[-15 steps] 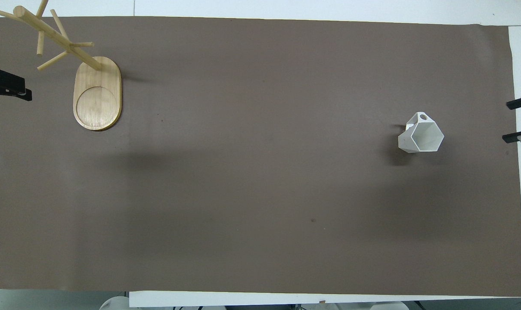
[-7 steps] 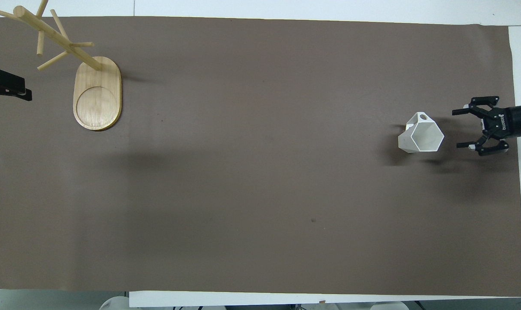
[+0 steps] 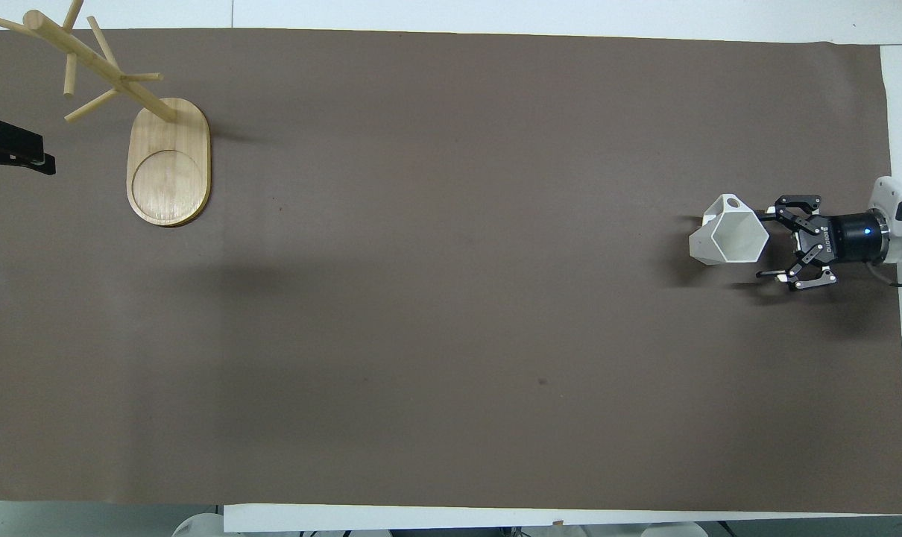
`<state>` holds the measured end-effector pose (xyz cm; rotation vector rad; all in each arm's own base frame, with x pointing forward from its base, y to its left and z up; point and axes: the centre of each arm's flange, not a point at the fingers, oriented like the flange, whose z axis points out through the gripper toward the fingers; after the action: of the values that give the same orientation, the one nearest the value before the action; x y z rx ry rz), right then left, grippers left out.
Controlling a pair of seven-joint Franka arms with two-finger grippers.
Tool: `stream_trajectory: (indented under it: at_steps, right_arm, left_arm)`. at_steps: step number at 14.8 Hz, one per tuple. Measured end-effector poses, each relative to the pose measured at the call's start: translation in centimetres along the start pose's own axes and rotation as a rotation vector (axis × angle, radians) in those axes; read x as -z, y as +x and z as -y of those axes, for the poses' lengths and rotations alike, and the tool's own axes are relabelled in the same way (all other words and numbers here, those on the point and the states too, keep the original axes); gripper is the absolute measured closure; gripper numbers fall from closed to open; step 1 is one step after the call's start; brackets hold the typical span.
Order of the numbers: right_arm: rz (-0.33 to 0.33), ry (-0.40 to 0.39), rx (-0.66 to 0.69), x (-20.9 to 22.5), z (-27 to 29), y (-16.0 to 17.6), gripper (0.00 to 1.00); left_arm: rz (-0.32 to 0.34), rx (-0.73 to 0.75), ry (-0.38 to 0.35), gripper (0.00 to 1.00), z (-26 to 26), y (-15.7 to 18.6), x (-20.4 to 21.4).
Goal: Hang cup on rack
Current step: 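Reach the right gripper to the white mug and grasp it, then carry the mug toward center while the left gripper reaches toward it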
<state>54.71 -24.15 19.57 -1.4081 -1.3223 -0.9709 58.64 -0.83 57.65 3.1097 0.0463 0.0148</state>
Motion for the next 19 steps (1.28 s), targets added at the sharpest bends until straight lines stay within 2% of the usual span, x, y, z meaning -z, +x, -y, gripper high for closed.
stream_trajectory:
  at_steps: [11, 19]
  right_arm:
    - [-0.015, 0.042, 0.046, -4.1, -2.1, 1.4, 0.0]
    - [-0.037, 0.055, 0.032, -5.2, -1.1, 0.5, 0.0]
  left_arm:
    - [-0.001, 0.0, 0.0, 0.0, 0.0, 0.0, 0.0]
    - [-0.002, -0.002, 0.0, 0.0, -0.1, 0.0, 0.0]
